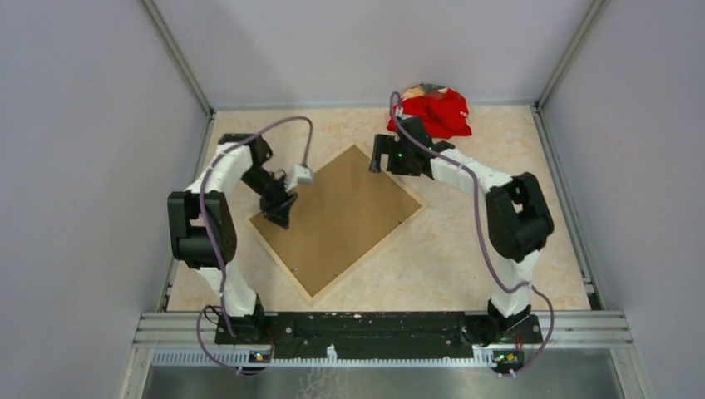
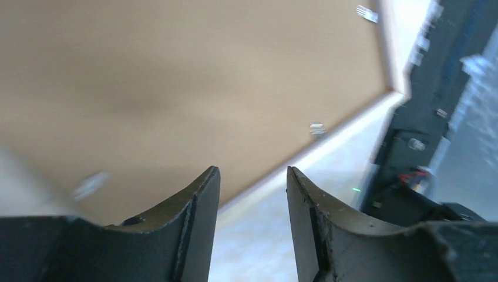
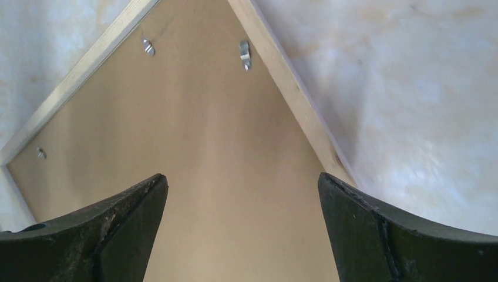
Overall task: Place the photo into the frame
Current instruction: Adjust the photo frame at the center of the board.
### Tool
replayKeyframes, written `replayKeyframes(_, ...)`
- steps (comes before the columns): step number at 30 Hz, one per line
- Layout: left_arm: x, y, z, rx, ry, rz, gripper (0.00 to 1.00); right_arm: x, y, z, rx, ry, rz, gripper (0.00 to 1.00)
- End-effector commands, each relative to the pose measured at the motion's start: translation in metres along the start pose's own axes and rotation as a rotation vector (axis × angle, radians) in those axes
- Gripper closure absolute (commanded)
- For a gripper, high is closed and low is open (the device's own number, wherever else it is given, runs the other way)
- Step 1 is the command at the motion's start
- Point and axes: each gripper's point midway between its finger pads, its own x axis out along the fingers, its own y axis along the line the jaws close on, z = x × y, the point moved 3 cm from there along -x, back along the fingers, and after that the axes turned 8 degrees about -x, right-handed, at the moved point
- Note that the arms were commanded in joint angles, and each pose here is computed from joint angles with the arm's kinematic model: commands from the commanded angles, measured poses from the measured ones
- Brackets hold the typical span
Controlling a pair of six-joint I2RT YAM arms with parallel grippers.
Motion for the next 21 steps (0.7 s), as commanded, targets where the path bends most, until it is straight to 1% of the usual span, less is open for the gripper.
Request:
replayKeyframes(1,-0.071,0.064,0.016,-0.066,-0.196,0.18,0.48,-0.075,-0.001,0.009,0.05,-0.096,-0.029,0.01)
replayKeyframes(4,-0.1,0.126,0.001,-0.233,-0.236,0.364,0.54,-0.1,-0.008,-0.025,0.112,-0.064,-0.036,0.01)
replayKeyframes(6,-0.113,0.165,-0.017,-0.314,-0.246,0.495,0.59,-0.118,-0.002,-0.051,0.164,-0.031,0.023,0.01)
replayKeyframes(8,-0.111,0.188,-0.038,-0.39,-0.239,0.559,0.64,-0.127,0.003,-0.082,0.22,0.003,0.068,0.01)
replayKeyframes(10,-0.103,0.202,-0.055,-0.443,-0.215,0.603,0.69,-0.133,0.007,-0.109,0.281,0.021,0.097,0.01)
replayKeyframes(11,-0.096,0.207,-0.062,-0.461,-0.202,0.618,0.71,-0.132,0.008,-0.127,0.307,0.045,0.106,0.01)
replayKeyframes(14,-0.079,0.212,-0.075,-0.487,-0.176,0.628,0.75,-0.133,0.018,-0.148,0.354,0.081,0.151,0.01)
replayKeyframes(19,-0.045,0.188,-0.069,-0.489,-0.216,0.459,0.75,-0.118,0.031,-0.157,0.432,0.095,0.221,0.01)
replayKeyframes(21,-0.032,0.176,-0.065,-0.477,-0.216,0.403,0.75,-0.109,0.036,-0.15,0.464,0.065,0.253,0.01)
